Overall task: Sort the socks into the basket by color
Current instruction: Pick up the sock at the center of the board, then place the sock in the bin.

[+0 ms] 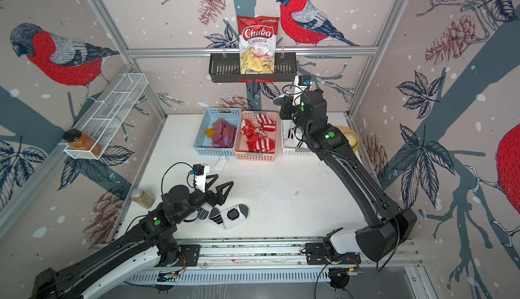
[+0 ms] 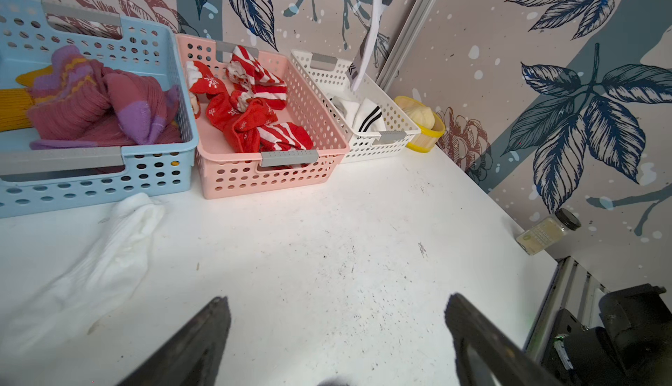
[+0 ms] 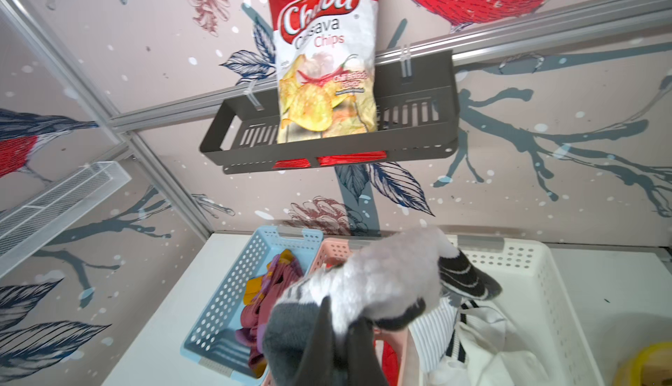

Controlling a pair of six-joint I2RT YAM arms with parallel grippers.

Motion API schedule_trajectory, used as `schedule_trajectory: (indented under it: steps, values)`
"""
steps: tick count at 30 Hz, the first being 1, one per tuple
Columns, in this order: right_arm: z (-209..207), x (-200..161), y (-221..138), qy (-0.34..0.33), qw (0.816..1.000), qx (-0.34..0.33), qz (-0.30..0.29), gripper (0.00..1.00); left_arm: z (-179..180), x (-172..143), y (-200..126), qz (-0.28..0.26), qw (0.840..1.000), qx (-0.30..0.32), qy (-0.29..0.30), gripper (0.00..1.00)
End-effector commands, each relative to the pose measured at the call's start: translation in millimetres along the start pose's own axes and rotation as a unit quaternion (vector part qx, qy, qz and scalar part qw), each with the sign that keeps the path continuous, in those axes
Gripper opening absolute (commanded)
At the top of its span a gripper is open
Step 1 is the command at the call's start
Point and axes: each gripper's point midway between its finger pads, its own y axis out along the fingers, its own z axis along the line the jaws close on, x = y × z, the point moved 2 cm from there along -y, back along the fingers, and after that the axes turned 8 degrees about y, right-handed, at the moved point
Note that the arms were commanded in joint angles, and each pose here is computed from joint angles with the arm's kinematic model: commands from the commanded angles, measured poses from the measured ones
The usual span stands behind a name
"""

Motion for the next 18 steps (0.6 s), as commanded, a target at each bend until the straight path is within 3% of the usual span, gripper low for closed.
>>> schedule_trajectory:
  steps: [1,8,18]
  values:
    - [-21,16,15,-0.01,0.999,-0.031,-0.024,0.08,-5,8,-1,-0.02,1.0,-0.014,0.005,0.93]
    - [-72,9,66,-0.004,0.998,-0.068,-0.018,0.08,-5,6,-3,-0.019,1.0,-0.015,0.005,0.93]
    - [-120,-35,115,0.014,0.997,-0.071,0.008,0.08,-4,4,-2,-0.018,1.0,-0.015,0.004,0.93]
